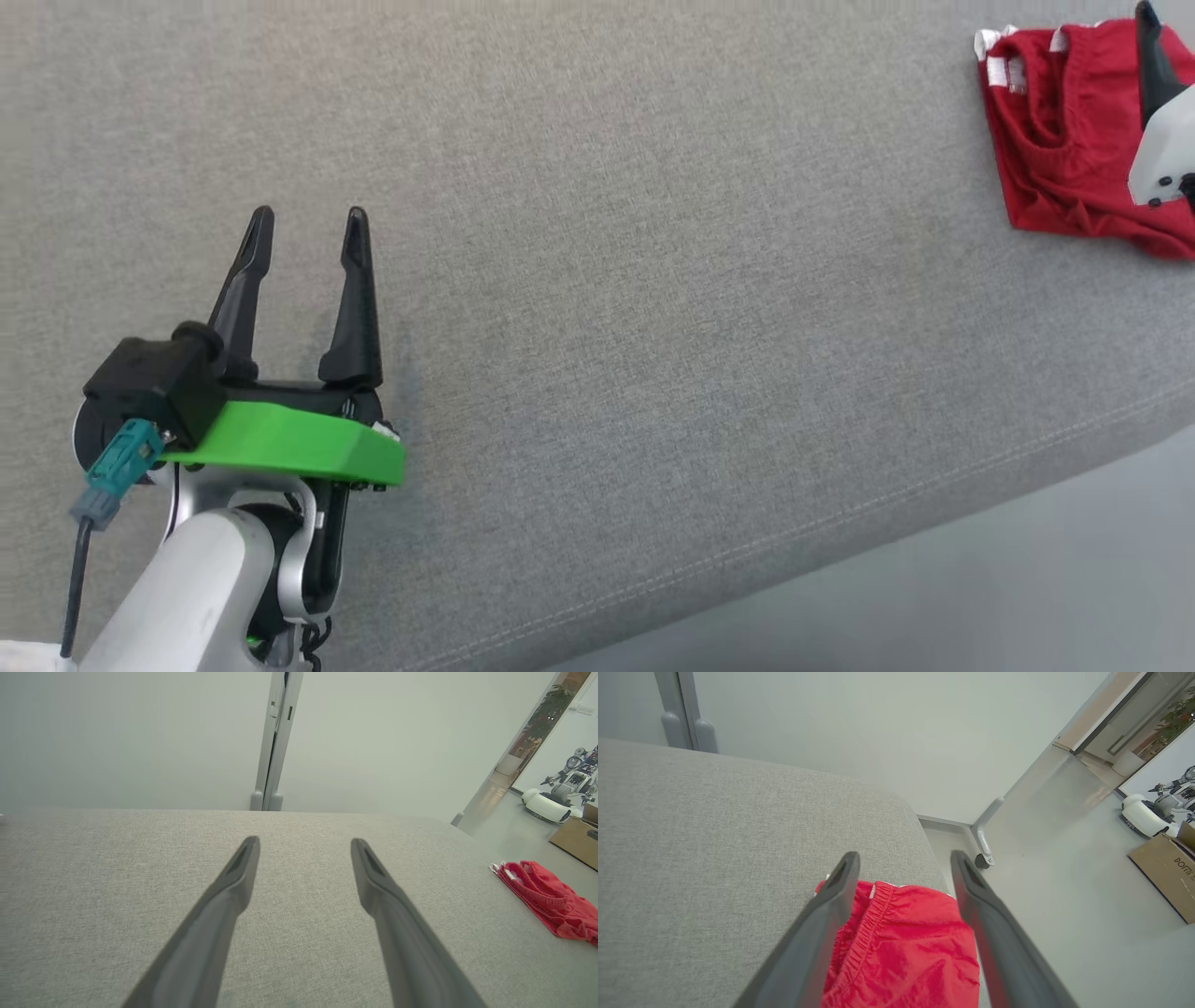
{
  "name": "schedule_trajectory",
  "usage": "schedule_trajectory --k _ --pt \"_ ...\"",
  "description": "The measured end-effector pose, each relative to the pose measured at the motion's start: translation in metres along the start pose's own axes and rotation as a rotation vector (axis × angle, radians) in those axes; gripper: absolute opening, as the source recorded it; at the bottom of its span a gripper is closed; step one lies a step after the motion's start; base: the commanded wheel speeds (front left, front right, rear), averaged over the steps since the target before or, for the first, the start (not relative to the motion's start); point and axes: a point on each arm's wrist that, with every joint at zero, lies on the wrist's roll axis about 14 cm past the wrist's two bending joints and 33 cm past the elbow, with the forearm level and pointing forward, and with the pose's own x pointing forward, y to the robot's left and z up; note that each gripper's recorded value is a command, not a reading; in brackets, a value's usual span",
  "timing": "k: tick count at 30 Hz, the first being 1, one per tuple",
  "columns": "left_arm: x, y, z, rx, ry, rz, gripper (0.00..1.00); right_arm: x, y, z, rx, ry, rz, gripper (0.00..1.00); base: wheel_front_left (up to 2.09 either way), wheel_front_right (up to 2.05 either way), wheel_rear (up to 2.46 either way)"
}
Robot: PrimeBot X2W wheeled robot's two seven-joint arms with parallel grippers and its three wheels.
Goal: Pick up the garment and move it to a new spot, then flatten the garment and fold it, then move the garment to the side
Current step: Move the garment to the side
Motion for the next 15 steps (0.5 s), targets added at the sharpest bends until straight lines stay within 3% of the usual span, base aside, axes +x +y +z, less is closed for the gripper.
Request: schedule_trajectory --k 15 --pt "-0.076 0.059 0.035 0.094 -0.031 0.199 1.00 -0.050 0.061 0.065 0.114 -0.204 0.166 1.00 0.00 0.00 0.00"
